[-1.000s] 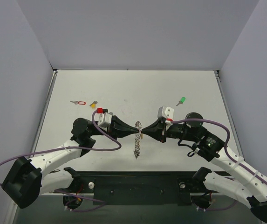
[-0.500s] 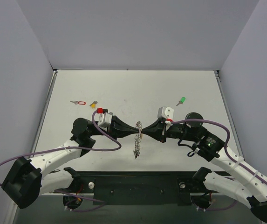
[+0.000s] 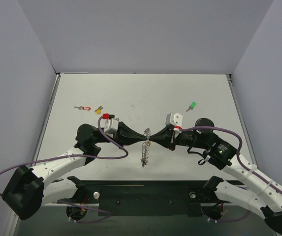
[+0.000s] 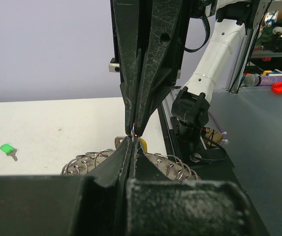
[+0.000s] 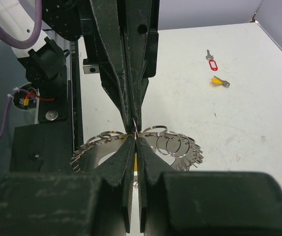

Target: Put the keys on the keyring

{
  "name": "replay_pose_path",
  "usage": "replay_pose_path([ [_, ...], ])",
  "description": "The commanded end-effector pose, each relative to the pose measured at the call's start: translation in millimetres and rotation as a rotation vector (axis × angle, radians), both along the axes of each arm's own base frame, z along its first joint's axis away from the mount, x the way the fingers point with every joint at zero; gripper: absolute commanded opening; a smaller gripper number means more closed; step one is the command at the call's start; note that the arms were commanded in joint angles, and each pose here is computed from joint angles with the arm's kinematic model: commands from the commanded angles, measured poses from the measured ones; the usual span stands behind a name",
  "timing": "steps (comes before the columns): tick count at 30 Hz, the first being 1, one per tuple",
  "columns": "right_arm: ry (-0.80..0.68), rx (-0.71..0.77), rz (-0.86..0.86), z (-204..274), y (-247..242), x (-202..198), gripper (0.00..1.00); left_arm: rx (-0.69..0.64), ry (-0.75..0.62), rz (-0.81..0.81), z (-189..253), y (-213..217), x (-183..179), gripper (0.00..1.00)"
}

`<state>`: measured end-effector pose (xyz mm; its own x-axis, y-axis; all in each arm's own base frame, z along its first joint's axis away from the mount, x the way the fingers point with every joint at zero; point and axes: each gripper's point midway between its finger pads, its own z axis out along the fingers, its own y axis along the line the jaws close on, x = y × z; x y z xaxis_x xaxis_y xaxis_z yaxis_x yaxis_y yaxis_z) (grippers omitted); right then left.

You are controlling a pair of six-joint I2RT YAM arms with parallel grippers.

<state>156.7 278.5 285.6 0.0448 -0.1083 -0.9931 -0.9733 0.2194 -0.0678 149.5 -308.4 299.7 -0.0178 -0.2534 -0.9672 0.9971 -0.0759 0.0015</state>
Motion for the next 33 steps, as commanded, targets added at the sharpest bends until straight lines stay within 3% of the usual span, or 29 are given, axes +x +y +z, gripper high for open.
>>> replay_pose_path([
  [1, -0.095, 0.076, 0.03, 39, 6, -1, 0.0, -0.024, -0.04, -0.024, 20, -1, -3, 0.0],
  [33, -0.131, -0.008, 0.075, 21, 4, -10, 0.0, -0.065, 0.076, 0.055, 34, 4, 15, 0.0],
])
